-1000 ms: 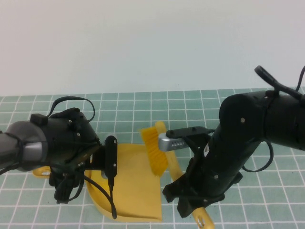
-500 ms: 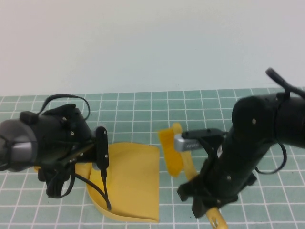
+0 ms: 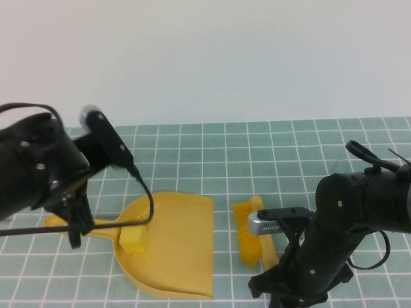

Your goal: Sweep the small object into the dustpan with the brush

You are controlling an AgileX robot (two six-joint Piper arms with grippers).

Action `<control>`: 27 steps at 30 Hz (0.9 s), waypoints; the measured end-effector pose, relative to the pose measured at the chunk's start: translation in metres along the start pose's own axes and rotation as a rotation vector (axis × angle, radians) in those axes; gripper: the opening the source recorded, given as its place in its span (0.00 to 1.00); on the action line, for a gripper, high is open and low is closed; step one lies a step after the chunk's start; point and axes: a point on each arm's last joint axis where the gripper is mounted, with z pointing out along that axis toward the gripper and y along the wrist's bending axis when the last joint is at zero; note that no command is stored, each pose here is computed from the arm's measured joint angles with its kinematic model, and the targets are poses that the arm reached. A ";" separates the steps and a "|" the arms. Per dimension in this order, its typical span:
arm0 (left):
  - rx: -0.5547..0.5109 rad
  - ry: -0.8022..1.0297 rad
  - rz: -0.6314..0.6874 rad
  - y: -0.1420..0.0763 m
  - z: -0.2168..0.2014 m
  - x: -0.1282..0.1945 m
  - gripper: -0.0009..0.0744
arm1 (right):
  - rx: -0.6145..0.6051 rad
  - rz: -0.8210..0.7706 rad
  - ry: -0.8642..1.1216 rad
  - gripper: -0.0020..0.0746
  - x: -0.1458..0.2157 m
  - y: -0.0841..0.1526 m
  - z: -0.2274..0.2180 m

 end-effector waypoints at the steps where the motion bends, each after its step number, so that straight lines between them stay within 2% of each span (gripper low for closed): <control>1: -0.005 -0.024 -0.064 0.003 -0.005 0.001 0.01 | 0.002 0.004 0.004 0.24 -0.001 -0.001 0.002; 4: -0.013 -0.079 -0.187 0.009 -0.018 0.002 0.01 | 0.002 0.015 0.005 0.25 -0.001 -0.002 0.004; 13: -0.012 -0.278 -0.416 0.028 -0.062 0.011 0.01 | 0.002 0.015 0.003 0.29 -0.002 -0.002 0.004; 21: -0.019 -0.517 -0.571 0.048 -0.115 0.032 0.01 | 0.001 0.016 0.011 0.46 -0.001 -0.002 0.004; 27: -0.009 -0.651 -0.684 0.057 -0.143 0.047 0.01 | 0.024 0.004 0.006 0.49 0.002 -0.002 -0.006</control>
